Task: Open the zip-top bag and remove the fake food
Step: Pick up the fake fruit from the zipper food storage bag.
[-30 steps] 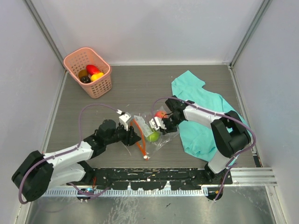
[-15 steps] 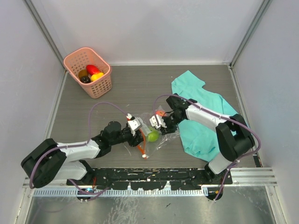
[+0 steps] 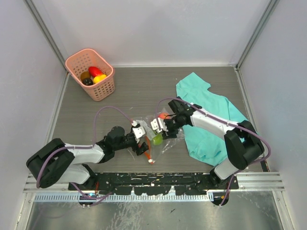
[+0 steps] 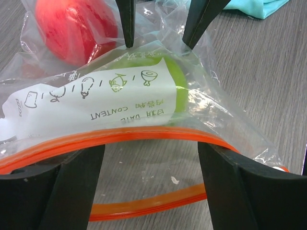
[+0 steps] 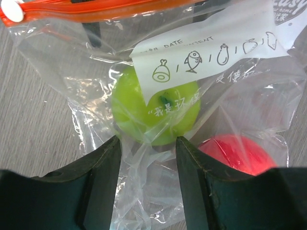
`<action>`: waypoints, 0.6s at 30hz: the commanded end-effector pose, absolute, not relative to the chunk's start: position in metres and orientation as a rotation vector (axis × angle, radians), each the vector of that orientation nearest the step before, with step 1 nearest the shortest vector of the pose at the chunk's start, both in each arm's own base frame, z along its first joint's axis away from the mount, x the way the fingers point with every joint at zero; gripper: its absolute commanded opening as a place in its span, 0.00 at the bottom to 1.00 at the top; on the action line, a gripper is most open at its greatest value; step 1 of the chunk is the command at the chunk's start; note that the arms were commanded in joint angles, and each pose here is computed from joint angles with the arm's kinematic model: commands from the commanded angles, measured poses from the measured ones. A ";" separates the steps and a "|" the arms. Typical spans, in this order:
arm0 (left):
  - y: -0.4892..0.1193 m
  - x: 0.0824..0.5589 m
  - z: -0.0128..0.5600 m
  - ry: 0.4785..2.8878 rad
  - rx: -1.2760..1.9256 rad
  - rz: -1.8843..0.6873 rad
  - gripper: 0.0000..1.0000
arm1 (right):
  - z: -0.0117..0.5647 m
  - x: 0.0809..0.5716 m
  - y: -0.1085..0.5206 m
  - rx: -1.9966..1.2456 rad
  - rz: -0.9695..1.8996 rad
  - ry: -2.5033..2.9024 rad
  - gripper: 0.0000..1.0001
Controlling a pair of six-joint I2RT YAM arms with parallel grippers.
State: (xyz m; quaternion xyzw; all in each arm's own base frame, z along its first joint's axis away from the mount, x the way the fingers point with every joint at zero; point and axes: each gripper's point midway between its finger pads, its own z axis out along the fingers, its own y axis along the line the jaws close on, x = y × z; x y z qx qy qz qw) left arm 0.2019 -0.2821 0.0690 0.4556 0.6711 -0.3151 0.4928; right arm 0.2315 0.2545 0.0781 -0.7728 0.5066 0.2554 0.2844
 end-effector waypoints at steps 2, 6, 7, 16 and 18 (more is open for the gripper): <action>-0.293 0.210 0.085 1.512 1.100 -0.761 0.83 | 0.074 0.243 0.259 -2.042 0.632 1.369 0.53; -0.295 0.217 0.083 1.522 1.073 -0.749 0.86 | 0.067 0.239 0.261 -2.059 0.647 1.369 0.49; -0.295 0.218 0.082 1.522 1.067 -0.746 0.87 | 0.065 0.239 0.262 -2.063 0.650 1.371 0.48; -0.301 0.228 0.079 1.528 1.016 -0.750 0.98 | 0.061 0.228 0.273 -2.064 0.755 1.374 0.35; -0.303 0.229 0.078 1.528 1.008 -0.758 0.99 | 0.061 0.226 0.275 -2.058 0.785 1.380 0.30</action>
